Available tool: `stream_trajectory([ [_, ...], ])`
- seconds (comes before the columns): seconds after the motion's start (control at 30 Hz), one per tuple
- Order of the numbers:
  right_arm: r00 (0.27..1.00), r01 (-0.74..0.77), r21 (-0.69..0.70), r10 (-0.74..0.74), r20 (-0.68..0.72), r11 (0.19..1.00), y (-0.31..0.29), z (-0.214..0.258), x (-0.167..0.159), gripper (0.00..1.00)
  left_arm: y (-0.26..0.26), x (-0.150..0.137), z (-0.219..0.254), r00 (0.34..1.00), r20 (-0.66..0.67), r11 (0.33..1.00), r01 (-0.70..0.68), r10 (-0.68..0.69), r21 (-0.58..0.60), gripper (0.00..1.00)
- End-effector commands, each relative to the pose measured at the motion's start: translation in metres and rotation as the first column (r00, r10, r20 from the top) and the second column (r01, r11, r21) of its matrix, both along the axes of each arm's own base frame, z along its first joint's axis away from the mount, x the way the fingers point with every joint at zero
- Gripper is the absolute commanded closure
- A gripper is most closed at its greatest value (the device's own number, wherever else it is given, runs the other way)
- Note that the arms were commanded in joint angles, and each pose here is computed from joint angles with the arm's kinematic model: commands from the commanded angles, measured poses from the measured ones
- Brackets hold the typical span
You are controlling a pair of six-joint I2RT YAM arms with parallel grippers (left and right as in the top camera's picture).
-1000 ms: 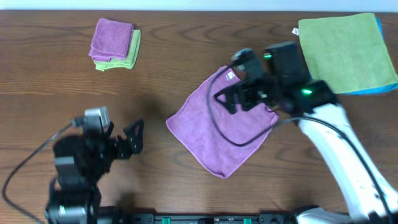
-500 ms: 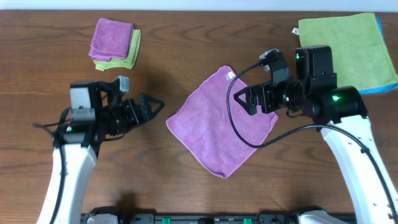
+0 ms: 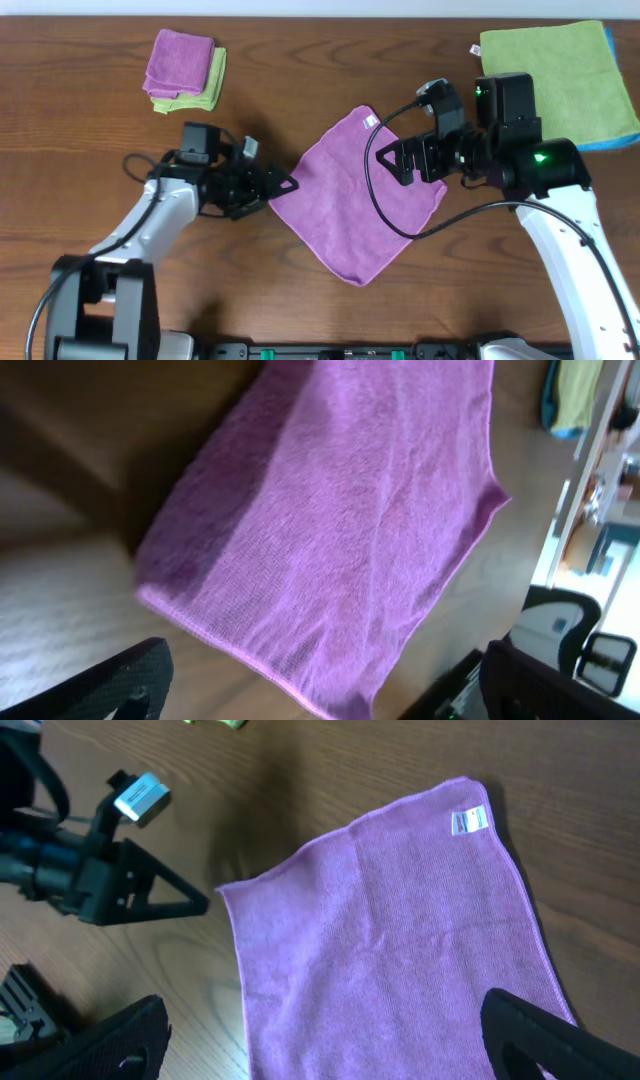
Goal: Fold the cloth
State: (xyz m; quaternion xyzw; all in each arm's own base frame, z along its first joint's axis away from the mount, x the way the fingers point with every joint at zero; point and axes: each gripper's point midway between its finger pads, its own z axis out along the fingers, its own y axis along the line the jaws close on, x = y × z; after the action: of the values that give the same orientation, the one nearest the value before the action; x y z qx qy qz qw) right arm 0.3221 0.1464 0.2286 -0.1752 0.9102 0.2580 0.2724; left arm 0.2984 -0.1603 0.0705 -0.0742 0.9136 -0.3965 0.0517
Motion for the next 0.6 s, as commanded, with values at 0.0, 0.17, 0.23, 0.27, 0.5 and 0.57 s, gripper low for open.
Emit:
stream_trajectory([
  [0.0, 1.000, -0.007, -0.006, 0.007, 0.011, 1.000, -0.002, 0.002, 0.000, 0.01, -0.004, 0.005, -0.004, 0.999, 0.030, 0.999, 0.031, -0.031, 0.014, 0.00],
  [0.17, 1.000, -0.007, -0.007, 0.007, 0.004, 1.000, -0.002, 0.001, -0.001, 0.01, 0.004, 0.008, -0.014, 0.999, 0.036, 0.997, 0.016, -0.019, 0.080, 0.00],
  [0.23, 1.000, -0.007, -0.007, 0.007, 0.004, 1.000, -0.002, 0.001, -0.002, 0.01, 0.004, 0.008, -0.014, 0.998, 0.051, 0.996, 0.030, -0.035, 0.084, 0.05],
  [0.27, 1.000, -0.007, -0.007, 0.007, 0.004, 1.000, -0.002, 0.001, -0.001, 0.01, 0.004, 0.008, -0.014, 0.997, 0.057, 0.996, 0.038, -0.043, 0.086, 0.07],
  [0.5, 1.000, -0.007, -0.007, 0.007, 0.005, 1.000, -0.002, 0.001, -0.001, 0.01, 0.009, 0.014, -0.017, 0.995, 0.093, 0.992, 0.031, -0.043, 0.126, 0.09],
  [0.57, 1.000, -0.007, -0.007, 0.007, 0.004, 1.000, -0.002, 0.001, -0.001, 0.01, 0.013, 0.016, -0.020, 0.994, 0.101, 0.988, 0.025, -0.041, 0.155, 0.09],
])
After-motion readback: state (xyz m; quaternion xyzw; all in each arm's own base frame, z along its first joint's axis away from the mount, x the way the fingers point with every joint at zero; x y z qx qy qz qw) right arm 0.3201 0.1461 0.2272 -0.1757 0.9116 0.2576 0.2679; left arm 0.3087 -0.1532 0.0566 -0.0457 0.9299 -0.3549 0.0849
